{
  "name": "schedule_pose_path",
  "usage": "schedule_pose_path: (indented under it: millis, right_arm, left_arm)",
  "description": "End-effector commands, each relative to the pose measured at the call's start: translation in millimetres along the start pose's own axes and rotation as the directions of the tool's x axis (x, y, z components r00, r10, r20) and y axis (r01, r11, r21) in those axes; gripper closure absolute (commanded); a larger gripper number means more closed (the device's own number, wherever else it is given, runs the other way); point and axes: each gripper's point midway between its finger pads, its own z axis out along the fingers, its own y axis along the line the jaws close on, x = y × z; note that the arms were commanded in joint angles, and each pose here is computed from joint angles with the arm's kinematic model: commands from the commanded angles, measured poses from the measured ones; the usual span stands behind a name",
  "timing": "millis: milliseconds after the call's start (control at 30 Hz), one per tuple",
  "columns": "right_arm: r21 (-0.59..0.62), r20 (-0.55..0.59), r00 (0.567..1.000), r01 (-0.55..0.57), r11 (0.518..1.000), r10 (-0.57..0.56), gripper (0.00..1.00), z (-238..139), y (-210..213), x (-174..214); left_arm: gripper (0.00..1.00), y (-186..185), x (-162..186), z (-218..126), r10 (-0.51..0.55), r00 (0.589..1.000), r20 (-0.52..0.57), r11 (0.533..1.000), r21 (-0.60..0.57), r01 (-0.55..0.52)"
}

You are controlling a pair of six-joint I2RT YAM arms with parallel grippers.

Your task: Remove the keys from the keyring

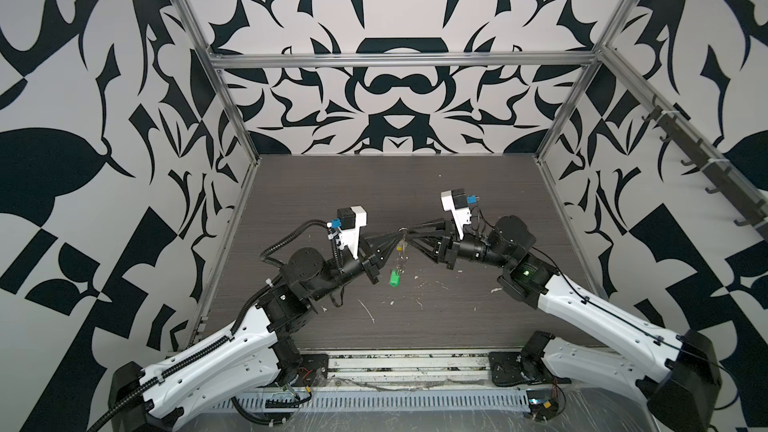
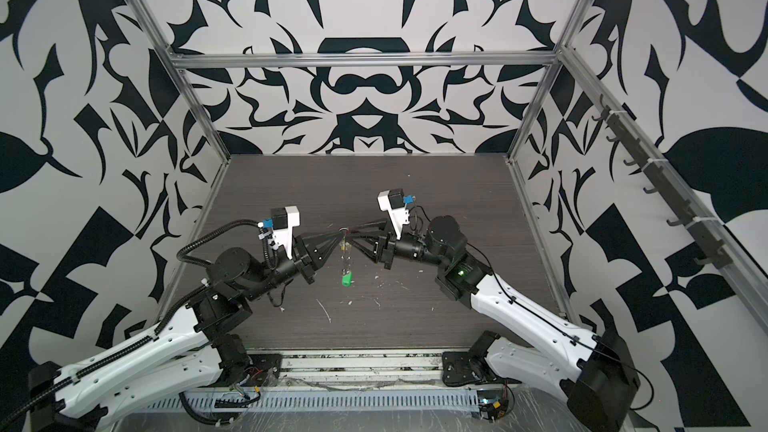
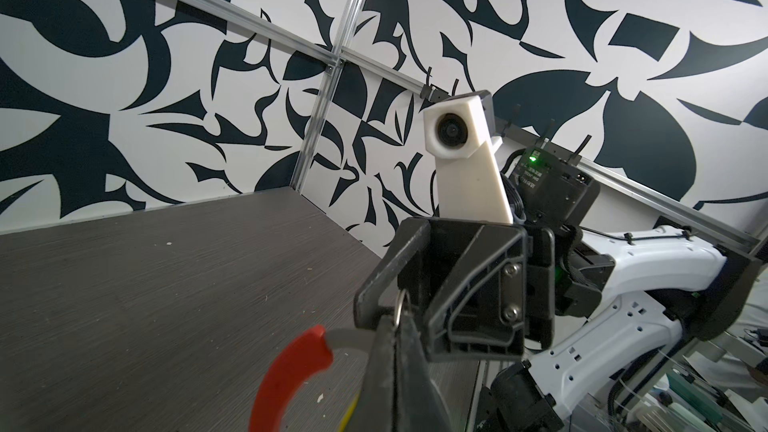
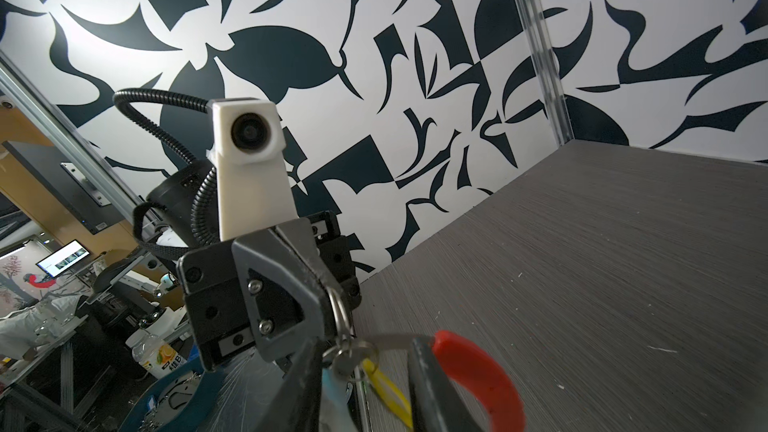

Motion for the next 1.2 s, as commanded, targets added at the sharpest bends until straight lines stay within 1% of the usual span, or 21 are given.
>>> schedule_pose_path:
  millis: [0,167,433,533,667,700,733,767,867,900,933,1000,1033,1067,1167]
  right_arm:
    - [-0.079,0.067,0.996,0.061,0.995,-0.056,0.66,-1.4,25.2,-25.7]
    - [-0.078,0.077,0.995,0.064,0.995,-0.058,0.69,-1.5,25.5,-28.2]
    - [-0.076,0.075,0.996,0.063,0.995,-0.058,0.77,-0.4,24.3,-28.1]
    - [-0.078,0.075,0.996,0.063,0.995,-0.057,0.83,0.0,24.9,-28.7]
    - [-0.086,0.065,0.996,0.061,0.994,-0.056,0.98,-0.3,26.9,-27.7]
    - [-0.083,0.058,0.997,0.064,0.994,-0.06,1.0,-1.1,28.0,-27.6]
    - [-0.074,0.05,0.997,0.069,0.995,-0.065,1.0,-2.2,27.7,-27.0]
    - [-0.059,0.035,0.997,0.072,0.996,-0.07,1.0,-3.6,27.1,-25.5]
    - [-0.008,-0.016,0.996,0.084,0.996,-0.085,1.0,-9.7,25.0,-19.5]
    - [0.015,-0.036,0.995,0.092,0.996,-0.091,1.0,-12.3,23.5,-17.6]
    - [0.034,-0.06,0.994,0.096,0.995,-0.094,1.0,-14.1,22.0,-15.2]
    - [0.059,-0.115,0.988,0.109,0.992,-0.102,1.0,-17.5,21.4,-10.7]
    - [0.074,-0.148,0.984,0.113,0.991,-0.101,1.0,-19.1,20.5,-7.2]
    - [0.098,-0.19,0.978,0.11,0.989,-0.09,1.0,-21.2,16.6,-1.5]
    - [0.119,-0.272,0.959,0.12,0.986,-0.084,1.0,-25.6,13.9,9.2]
  left_arm:
    - [1.0,-6.9,-9.9,-3.1,-0.002,0.999,0.043,1.0,0.03,0.0]
    - [1.0,-7.2,-8.5,-2.3,-0.002,0.999,0.037,0.999,0.034,0.001]
    - [1.0,-7.0,-6.3,-1.3,-0.007,1.0,0.028,0.999,0.036,0.006]
    - [1.0,-7.9,-5.7,-0.1,-0.01,1.0,0.024,0.999,0.042,0.009]
    - [1.0,-8.3,-3.8,1.2,-0.017,1.0,0.015,0.999,0.046,0.016]
    - [1.0,-8.3,-3.0,1.0,-0.02,1.0,0.01,0.999,0.046,0.019]
    - [1.0,-8.6,-3.3,0.4,-0.021,1.0,0.006,0.999,0.045,0.021]
    - [0.98,-7.4,-3.0,-1.0,-0.021,1.0,0.004,0.999,0.036,0.021]
    - [0.71,-4.3,-4.7,-7.2,-0.014,1.0,0.004,1.0,0.008,0.014]
    - [0.64,-4.4,-4.7,-9.2,-0.005,1.0,-0.001,1.0,0.004,0.005]
    - [0.6,-5.5,-5.5,-10.6,0.005,1.0,-0.009,1.0,0.003,-0.005]
    - [0.54,-8.4,-3.3,-12.2,0.024,0.999,-0.049,1.0,0.007,-0.024]
    - [0.53,-10.0,-2.8,-12.5,0.031,0.997,-0.068,0.999,0.01,-0.03]
    - [0.52,-11.7,-1.2,-12.4,0.036,0.995,-0.095,0.999,0.014,-0.035]
    - [0.54,-13.6,5.7,-9.6,0.033,0.98,-0.196,0.999,0.029,-0.028]
